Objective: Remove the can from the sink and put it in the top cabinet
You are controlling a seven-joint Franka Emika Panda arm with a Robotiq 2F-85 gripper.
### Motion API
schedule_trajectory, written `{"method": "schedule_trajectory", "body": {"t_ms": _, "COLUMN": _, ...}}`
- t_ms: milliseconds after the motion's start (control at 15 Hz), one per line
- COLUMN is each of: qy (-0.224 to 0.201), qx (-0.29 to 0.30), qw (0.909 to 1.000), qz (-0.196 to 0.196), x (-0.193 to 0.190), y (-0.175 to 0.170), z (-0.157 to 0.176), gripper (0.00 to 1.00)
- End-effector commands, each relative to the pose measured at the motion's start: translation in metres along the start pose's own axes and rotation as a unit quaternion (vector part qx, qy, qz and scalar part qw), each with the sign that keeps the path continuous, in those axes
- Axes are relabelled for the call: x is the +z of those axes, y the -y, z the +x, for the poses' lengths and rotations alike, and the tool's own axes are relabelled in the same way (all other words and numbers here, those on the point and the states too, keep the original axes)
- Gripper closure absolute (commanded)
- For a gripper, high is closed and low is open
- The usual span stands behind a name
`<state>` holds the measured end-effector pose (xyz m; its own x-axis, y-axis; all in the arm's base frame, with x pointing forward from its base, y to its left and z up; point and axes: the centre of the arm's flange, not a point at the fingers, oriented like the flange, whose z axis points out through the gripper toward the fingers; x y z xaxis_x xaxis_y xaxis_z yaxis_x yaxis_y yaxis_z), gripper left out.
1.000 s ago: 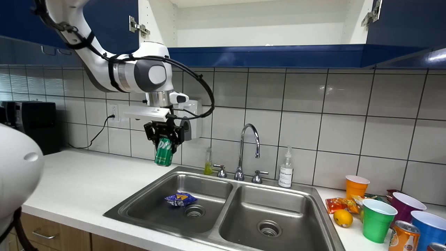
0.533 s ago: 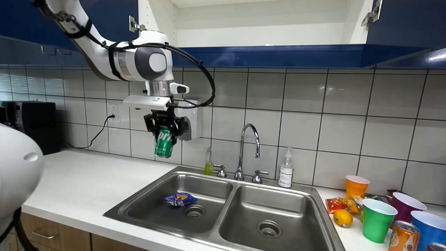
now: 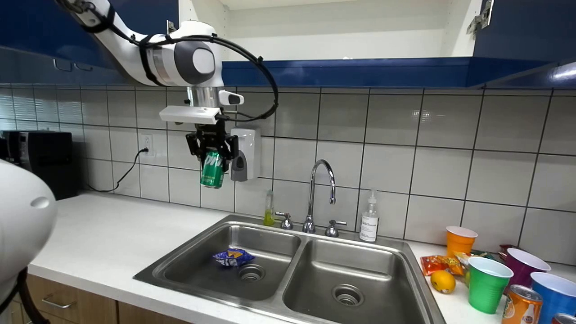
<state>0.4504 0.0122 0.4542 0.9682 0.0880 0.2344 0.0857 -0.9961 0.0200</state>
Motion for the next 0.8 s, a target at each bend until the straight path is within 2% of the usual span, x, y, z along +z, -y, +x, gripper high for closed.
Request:
{"method": "schedule_trajectory", "body": {"t_ms": 0, "qy": -0.003, "qx": -0.003, "qw": 1.0000, "qz": -0.007, "x": -0.023, "y": 0.002, "z": 0.008, "gripper": 0.60}}
{"method": "schedule_trajectory", "body": {"t_ms": 733, "qy": -0.031, "qx": -0.016, "qw": 0.9992, "qz": -0.017, "x": -0.054, "y": 0.009, "z": 0.020, "gripper": 0.60}}
